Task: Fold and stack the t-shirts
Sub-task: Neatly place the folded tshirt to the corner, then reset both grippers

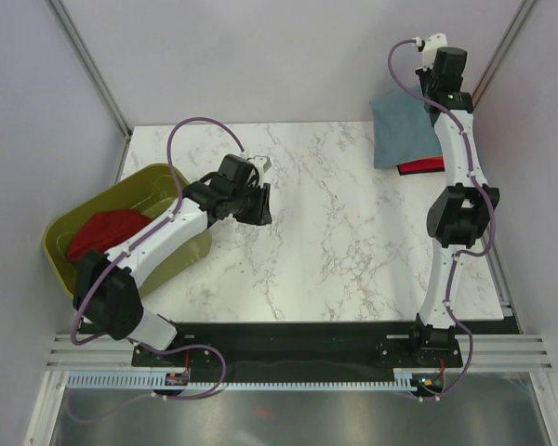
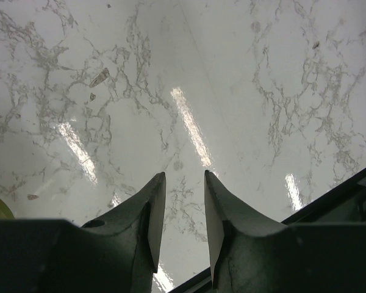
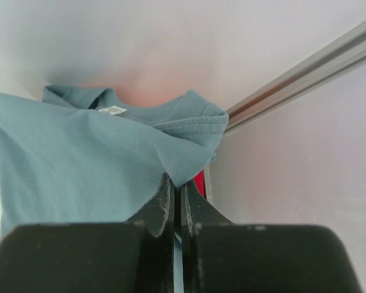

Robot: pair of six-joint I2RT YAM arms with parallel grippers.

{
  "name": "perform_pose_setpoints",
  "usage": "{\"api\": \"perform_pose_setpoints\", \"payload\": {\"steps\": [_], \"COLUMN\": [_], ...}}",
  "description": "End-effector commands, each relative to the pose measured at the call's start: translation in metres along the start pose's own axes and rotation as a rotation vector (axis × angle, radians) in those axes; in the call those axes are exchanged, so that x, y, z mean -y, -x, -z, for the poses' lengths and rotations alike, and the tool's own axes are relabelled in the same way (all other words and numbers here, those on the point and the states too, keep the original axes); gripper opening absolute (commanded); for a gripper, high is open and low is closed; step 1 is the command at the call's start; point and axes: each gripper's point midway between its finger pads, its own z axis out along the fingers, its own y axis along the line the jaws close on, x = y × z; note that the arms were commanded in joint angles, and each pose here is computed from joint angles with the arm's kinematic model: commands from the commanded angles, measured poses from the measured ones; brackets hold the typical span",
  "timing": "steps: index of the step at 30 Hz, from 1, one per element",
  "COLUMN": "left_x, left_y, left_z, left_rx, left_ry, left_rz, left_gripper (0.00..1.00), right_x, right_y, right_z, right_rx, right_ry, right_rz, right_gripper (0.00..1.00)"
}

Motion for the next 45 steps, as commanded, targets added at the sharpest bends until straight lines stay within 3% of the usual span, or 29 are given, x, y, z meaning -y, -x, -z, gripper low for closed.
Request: {"api": "perform_pose_setpoints", "payload": {"steps": [1, 10, 13, 16, 18, 23, 28, 29, 34, 35, 36, 38, 41, 45], "left_x": [-0.001, -0.004, -0.004, -0.002, 0.003, 0.011, 0.018, 0.020, 0.029, 0.030, 0.031, 0.035, 0.039, 0.043], "left_y": [0.011, 0.009, 0.011, 0.008, 0.008, 0.012, 0.018, 0.020, 0.036, 0.038, 0.041, 0.048, 0.057, 0.061], "left_z": [-0.001, -0.007, -0.005, -0.005, -0.004, 0.006, 0.020, 0.022, 0.045, 0.050, 0.054, 0.071, 0.091, 0.110], "left_rx": [0.019, -0.003, -0.002, -0.007, -0.013, 0.011, 0.053, 0.061, 0.162, 0.181, 0.199, 0.251, 0.325, 0.381], "left_ry": [-0.014, -0.014, -0.018, -0.033, -0.059, -0.096, -0.122, -0.132, -0.167, -0.166, -0.171, -0.187, -0.197, -0.214], "left_rz": [-0.036, -0.029, -0.026, -0.026, -0.026, -0.025, -0.029, -0.031, -0.052, -0.058, -0.062, -0.081, -0.099, -0.108], "left_gripper": [0.39, 0.40, 0.40, 0.40, 0.40, 0.40, 0.40, 0.40, 0.41, 0.41, 0.41, 0.41, 0.41, 0.43], "right_x": [0.030, 0.043, 0.053, 0.066, 0.068, 0.075, 0.064, 0.056, 0.004, -0.016, -0.028, -0.060, -0.113, -0.139], "right_y": [0.022, -0.017, -0.024, -0.023, -0.030, -0.019, -0.010, -0.010, -0.016, -0.039, -0.020, -0.031, -0.048, -0.046], "right_z": [-0.022, -0.083, -0.093, -0.090, -0.089, -0.059, -0.010, -0.002, 0.078, 0.089, 0.120, 0.164, 0.211, 0.275], "right_rx": [0.122, 0.149, 0.163, 0.164, 0.148, 0.119, 0.038, 0.027, -0.052, -0.131, -0.105, -0.164, -0.238, -0.240], "right_ry": [-0.070, -0.135, -0.192, -0.256, -0.275, -0.327, -0.321, -0.306, -0.056, -0.014, 0.108, 0.267, 0.421, 0.584], "right_rz": [0.002, -0.030, -0.060, -0.073, -0.091, -0.135, -0.285, -0.365, -0.608, -0.698, -0.753, -0.814, -0.803, -0.826], "right_gripper": [0.00, 0.01, 0.17, 0.18, 0.41, 0.72, 0.89, 0.98, 0.98, 0.98, 0.98, 0.98, 0.98, 0.98]}}
